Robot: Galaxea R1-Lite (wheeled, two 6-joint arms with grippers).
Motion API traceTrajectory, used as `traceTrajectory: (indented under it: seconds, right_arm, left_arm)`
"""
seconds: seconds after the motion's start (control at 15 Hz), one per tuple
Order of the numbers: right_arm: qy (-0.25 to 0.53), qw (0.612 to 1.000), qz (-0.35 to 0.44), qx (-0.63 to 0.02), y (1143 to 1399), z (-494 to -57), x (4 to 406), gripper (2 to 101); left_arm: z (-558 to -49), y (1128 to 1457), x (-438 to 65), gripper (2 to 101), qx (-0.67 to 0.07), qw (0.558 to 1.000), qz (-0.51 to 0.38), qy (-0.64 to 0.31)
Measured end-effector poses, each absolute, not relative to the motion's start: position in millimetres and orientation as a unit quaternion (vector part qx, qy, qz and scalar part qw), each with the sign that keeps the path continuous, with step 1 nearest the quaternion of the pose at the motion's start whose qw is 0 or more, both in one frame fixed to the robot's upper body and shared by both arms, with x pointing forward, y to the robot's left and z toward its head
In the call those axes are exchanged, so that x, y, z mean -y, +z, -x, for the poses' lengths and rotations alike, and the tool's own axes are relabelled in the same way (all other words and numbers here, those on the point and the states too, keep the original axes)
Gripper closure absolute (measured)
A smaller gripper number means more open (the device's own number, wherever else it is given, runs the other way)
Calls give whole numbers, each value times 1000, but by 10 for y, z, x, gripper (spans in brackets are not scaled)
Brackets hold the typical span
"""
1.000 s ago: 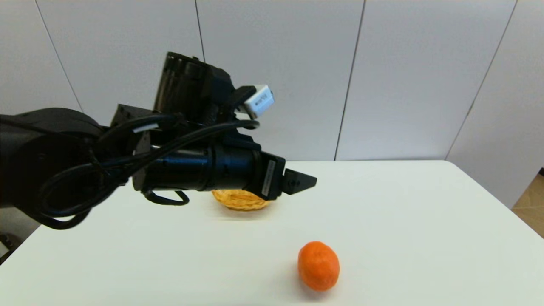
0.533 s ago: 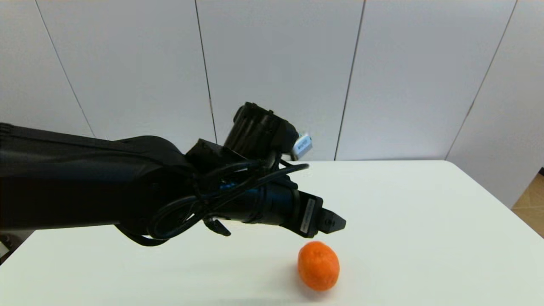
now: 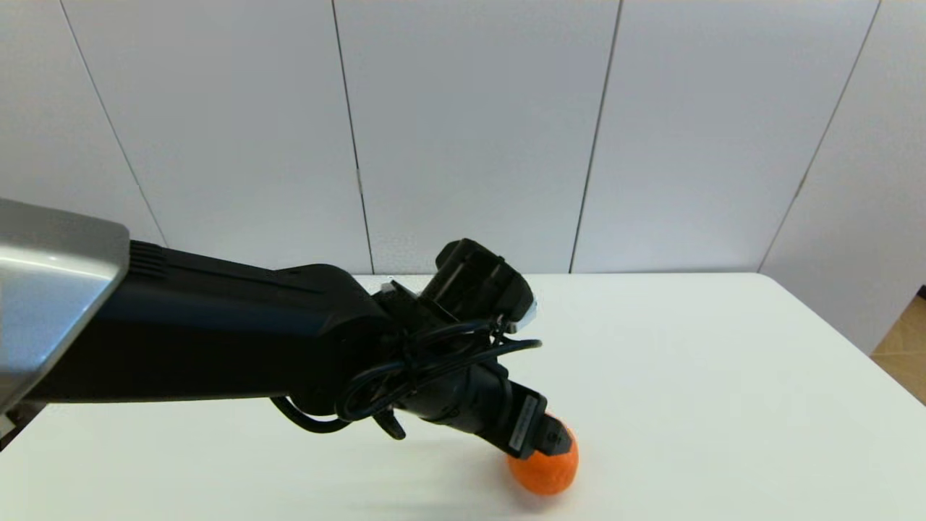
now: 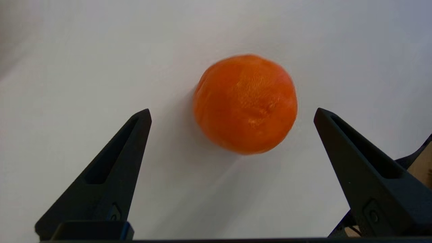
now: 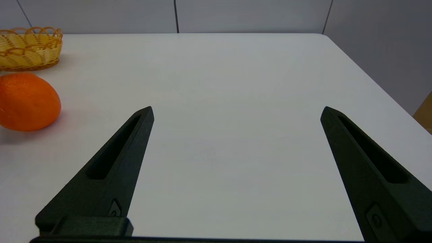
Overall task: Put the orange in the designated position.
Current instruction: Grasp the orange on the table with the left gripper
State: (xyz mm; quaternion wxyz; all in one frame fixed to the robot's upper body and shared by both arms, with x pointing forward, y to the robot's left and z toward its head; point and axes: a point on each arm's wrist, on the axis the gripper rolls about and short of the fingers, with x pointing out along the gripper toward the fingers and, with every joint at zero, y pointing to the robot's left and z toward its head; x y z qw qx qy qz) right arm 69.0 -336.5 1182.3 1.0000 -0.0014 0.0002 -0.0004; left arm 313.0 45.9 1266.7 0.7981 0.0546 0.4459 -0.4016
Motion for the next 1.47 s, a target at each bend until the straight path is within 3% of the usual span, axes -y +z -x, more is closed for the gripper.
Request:
traceTrajectory:
  seconds: [1.47]
  right_arm:
    - [0, 1000, 1, 0, 11823, -690, 3365, 43]
  left_arm:
    - [-3262, 12306, -135, 53, -476, 783, -59, -395]
